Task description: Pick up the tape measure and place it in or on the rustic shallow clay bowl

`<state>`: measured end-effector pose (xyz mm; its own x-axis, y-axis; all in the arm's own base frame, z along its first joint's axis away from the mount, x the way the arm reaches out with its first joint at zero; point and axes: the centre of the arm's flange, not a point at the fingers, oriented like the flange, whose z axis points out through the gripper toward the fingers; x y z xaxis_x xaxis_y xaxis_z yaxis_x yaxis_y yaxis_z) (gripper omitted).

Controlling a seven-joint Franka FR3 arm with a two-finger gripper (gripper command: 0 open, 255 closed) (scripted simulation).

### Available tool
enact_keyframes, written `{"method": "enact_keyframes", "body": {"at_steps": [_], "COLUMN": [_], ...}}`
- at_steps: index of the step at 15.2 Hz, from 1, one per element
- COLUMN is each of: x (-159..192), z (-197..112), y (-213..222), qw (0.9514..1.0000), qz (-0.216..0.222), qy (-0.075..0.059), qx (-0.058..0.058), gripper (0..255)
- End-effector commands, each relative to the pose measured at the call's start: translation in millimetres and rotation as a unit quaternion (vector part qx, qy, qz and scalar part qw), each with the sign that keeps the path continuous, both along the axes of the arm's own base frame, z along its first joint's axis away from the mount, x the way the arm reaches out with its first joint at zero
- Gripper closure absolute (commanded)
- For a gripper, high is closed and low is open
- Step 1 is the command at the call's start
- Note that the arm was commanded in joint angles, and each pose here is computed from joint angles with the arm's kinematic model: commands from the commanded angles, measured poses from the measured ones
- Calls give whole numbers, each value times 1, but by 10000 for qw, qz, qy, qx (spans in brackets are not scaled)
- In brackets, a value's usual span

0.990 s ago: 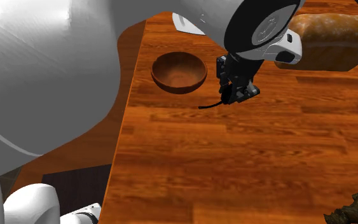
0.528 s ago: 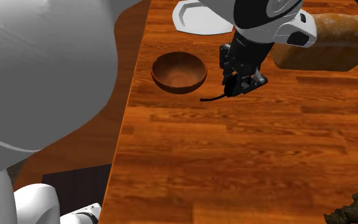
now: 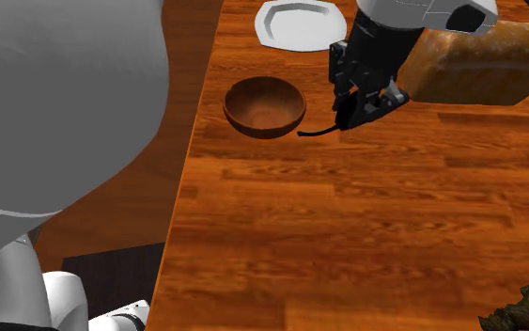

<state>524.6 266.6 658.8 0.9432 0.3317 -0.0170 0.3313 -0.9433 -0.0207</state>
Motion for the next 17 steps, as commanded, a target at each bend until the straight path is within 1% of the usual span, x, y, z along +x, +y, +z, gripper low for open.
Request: {"method": "enact_keyframes", "body": {"at_steps": [1,10,17], "x": [1,1,-66], "z": [11,56,59], "y": [0,0,64], "qw": [10000,10000,10000], "qz": [-1,-1,-1], "qy": [1,1,1], "qx": [-1,-1,-1], "gripper": [255,255,255]}}
